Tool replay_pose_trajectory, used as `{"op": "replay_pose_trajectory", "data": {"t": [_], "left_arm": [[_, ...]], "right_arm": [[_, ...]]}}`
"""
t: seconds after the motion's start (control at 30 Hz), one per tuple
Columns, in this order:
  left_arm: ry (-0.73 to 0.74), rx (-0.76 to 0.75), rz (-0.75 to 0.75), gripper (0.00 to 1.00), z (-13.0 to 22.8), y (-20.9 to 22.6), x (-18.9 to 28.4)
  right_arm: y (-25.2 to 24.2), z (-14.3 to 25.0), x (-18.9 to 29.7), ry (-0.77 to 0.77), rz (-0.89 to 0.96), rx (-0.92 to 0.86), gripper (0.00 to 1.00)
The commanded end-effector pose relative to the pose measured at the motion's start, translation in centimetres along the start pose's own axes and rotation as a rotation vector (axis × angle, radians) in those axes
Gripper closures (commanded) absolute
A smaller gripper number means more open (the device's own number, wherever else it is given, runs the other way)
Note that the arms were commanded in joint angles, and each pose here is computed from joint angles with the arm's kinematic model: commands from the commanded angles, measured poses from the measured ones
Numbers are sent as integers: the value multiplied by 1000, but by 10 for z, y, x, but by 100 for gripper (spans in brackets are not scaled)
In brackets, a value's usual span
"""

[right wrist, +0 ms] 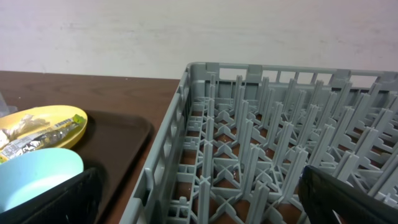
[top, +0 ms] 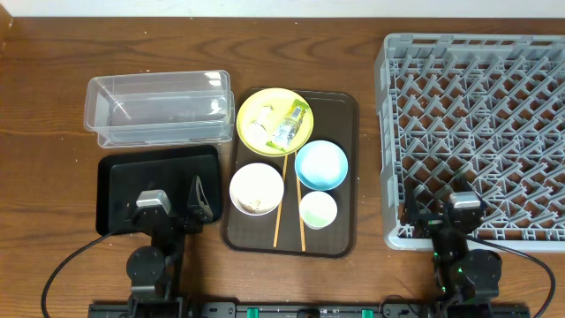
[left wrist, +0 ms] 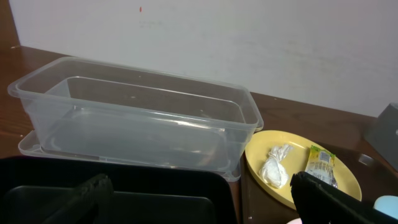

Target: Sort waste into correct bins and load items into the dishwasher rack

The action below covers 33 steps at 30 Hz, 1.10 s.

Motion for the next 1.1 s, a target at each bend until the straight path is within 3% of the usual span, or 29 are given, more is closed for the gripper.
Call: {"op": "replay_pose_trajectory", "data": {"t": [0.0, 0.53, 0.63, 0.8, 1.07], "left_arm": [[49, -17, -15, 6, 12, 2, 0], [49, -17, -14, 6, 12, 2, 0], [49, -16, -13, 6, 12, 2, 0], [39, 128, 12, 6, 6, -2, 1], [193, 130, 31, 6, -9, -5, 9]], "right_arm": [[3, 3, 0, 14, -16, 8, 1], [4, 3, 0, 16, -24, -4, 1], [4, 3, 0, 16, -24, -96, 1], [5, -1, 1, 15, -23, -130, 1], [10, -24, 12, 69, 7, -115, 1]]}}
Point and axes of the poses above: each gripper's point midway between its finger pads, its own x axis back along the fingers, its own y axis along the line the jaws close on, z = x × y, the point moved 4 cm from there along x, back along the fingers, and after that the axes turned 14 degrees about -x, right-handed, at the moved point
